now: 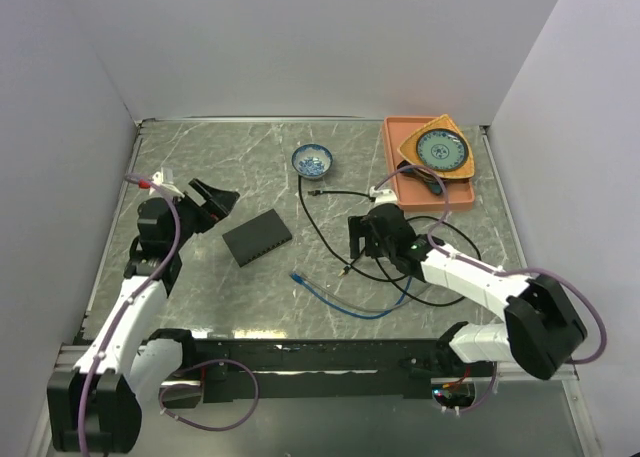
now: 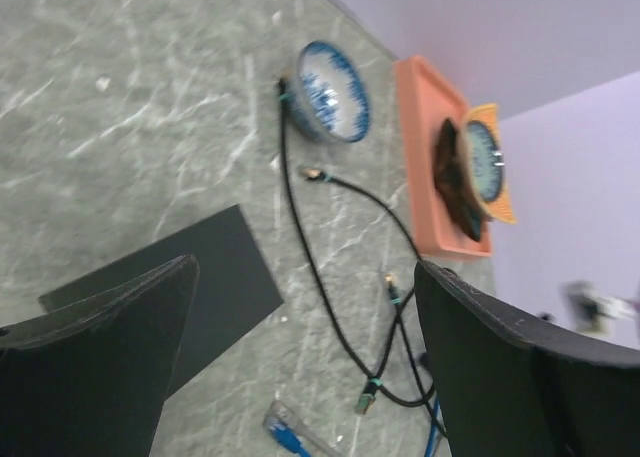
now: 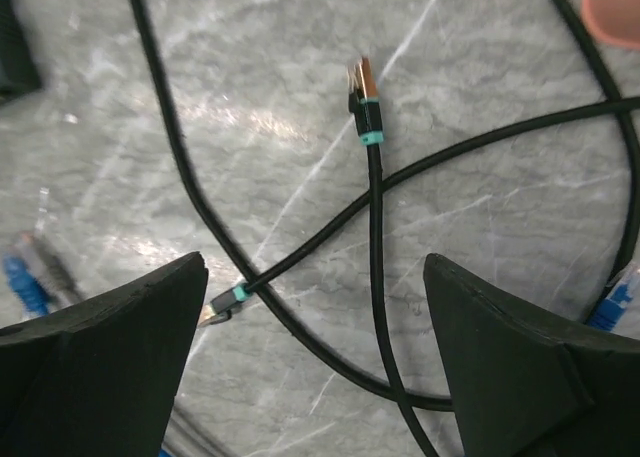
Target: Insert the plug into the switch port
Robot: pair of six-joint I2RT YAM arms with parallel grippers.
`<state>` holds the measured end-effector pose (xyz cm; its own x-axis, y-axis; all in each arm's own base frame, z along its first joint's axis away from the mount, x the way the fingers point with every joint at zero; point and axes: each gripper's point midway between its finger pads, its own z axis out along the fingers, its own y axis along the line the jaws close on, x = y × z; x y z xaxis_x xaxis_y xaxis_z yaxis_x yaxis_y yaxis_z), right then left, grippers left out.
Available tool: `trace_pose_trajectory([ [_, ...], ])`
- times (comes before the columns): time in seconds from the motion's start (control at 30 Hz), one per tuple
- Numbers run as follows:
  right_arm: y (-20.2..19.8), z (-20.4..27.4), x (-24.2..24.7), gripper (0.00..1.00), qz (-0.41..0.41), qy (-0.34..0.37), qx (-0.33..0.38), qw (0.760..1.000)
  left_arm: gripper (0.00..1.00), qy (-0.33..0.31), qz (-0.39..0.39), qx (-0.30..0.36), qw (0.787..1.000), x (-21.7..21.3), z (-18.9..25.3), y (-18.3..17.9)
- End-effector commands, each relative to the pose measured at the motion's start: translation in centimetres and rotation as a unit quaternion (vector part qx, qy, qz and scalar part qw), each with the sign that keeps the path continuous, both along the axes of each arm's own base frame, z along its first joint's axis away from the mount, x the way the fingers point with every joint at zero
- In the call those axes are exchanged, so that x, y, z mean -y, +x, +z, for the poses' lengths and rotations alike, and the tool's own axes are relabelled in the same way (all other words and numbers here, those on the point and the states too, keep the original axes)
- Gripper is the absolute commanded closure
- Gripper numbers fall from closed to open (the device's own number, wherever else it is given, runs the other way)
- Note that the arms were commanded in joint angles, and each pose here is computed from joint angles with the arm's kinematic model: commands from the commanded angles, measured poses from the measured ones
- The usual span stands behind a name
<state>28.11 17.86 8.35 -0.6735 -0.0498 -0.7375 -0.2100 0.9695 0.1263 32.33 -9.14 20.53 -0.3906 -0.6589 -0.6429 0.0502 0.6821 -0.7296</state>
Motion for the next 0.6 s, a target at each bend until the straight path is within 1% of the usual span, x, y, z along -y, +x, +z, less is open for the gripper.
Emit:
trace_pose_trajectory([
  [0.0, 1.0, -0.4, -0.8, 0.09, -0.011, -0.001, -0.011, 1.000, 0.04, -0.017, -0.014, 0.082, 0.996, 0.5, 5.6, -0.7],
  [0.1, 1.5, -1.3, -0.9, 0.16, -0.018, -0.011, -0.021, 1.000, 0.04, -0.018, -0.027, 0.113, 0.993, 0.9, 7.7, -1.6],
  [0.13, 1.6, -1.8, -0.9, 0.22, -0.020, -0.017, -0.026, 0.999, 0.04, -0.019, -0.037, 0.120, 0.992, 1.2, 8.1, -1.9],
  [0.2, 2.2, -1.8, -0.6, 0.23, -0.032, -0.025, -0.027, 0.999, 0.04, -0.019, -0.044, 0.141, 0.989, 1.3, 9.2, -2.6],
  [0.3, 2.8, -2.4, -0.1, 0.32, -0.049, -0.033, -0.037, 0.998, 0.04, -0.017, -0.045, 0.163, 0.985, 1.3, 10.3, -3.5],
  [0.37, 3.0, -3.0, 0.1, 0.35, -0.049, -0.027, -0.045, 0.997, 0.04, -0.015, -0.044, 0.172, 0.984, 1.2, 10.6, -3.8],
  [0.4, 3.2, -3.2, 0.1, 0.42, -0.051, -0.025, -0.048, 0.997, 0.04, -0.014, -0.043, 0.178, 0.983, 1.2, 10.9, -4.0],
  [0.43, 3.3, -3.3, 0.1, 0.45, -0.051, -0.020, -0.050, 0.997, 0.04, -0.013, -0.040, 0.181, 0.983, 1.1, 11.1, -4.1],
  [0.57, 3.6, -4.3, 0.5, 0.48, -0.058, -0.014, -0.068, 0.996, 0.04, -0.007, -0.035, 0.180, 0.983, 0.9, 11.2, -4.2],
])
